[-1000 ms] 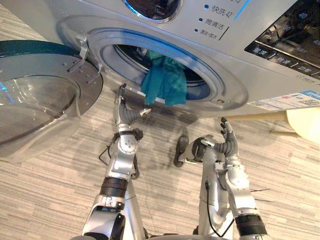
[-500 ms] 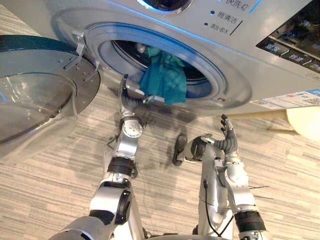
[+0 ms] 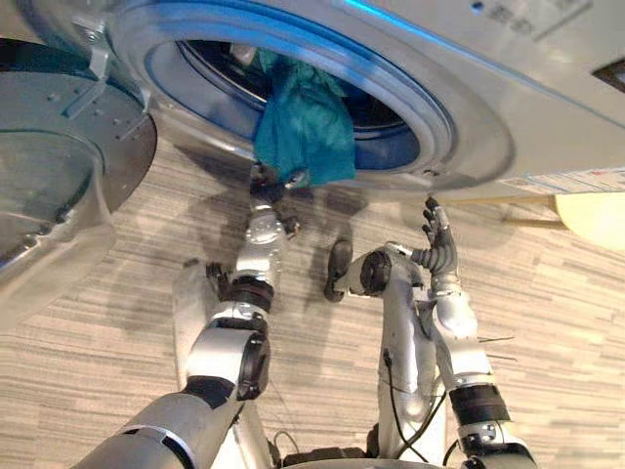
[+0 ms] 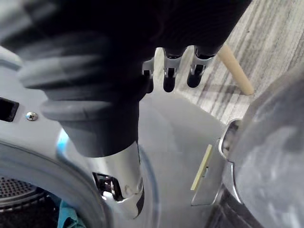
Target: Pick up the laundry basket with both hands and put the clothes into the washing machine.
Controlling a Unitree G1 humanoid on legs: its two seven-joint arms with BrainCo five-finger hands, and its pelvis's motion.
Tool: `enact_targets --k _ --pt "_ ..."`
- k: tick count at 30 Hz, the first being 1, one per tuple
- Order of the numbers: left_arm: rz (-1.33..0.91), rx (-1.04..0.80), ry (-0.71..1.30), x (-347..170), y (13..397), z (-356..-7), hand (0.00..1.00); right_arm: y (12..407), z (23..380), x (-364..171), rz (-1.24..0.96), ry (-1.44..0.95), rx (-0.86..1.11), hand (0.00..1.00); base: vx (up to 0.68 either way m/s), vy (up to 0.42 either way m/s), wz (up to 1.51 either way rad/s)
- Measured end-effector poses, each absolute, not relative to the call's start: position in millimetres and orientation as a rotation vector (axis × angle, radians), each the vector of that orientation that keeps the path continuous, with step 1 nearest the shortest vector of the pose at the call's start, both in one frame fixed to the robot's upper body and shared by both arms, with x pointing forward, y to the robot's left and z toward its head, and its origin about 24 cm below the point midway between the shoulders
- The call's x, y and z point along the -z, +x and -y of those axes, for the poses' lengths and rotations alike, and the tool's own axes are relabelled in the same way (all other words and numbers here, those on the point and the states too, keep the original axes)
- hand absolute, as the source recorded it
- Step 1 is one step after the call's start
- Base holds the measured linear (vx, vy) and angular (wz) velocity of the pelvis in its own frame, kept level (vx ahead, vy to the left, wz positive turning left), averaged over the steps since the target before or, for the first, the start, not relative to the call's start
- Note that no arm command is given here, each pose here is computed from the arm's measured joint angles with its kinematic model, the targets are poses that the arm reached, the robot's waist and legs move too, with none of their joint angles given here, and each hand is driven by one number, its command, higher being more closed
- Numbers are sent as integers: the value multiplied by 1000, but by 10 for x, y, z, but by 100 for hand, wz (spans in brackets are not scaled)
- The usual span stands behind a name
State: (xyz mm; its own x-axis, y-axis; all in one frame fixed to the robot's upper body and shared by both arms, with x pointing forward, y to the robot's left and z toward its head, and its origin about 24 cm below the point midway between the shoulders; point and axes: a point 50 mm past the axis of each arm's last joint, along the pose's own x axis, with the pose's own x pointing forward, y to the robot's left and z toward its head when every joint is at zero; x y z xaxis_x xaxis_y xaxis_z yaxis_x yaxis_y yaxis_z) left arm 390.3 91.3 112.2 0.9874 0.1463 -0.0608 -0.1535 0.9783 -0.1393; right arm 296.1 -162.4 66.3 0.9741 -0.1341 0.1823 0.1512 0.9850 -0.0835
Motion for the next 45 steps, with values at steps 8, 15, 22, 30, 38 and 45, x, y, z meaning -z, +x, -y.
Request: enact_targets --k 8,15,22,30,38,45 --pt "-90 -129 -133 -916 3787 -832 100 2983 1612 -656 169 -114 134 0 -34 -25 0" --pt "48 -146 -141 -1223 3791 -797 100 2971 1630 -649 171 -120 149 0 39 -28 -1" --pt "195 -137 -168 -1512 3762 -786 100 2966 1648 -658 182 -118 155 0 22 -11 4" --pt "273 -138 -185 -1612 3664 -781 100 2947 1661 -657 185 -120 159 0 15 -9 0" --pt "335 -143 -147 -1657 3566 -764 100 2872 1769 -628 180 -171 185 0 24 -22 4" --pt "476 -175 -89 -2058 3629 -935 100 2841 1756 -643 193 -174 176 0 7 -13 -3"
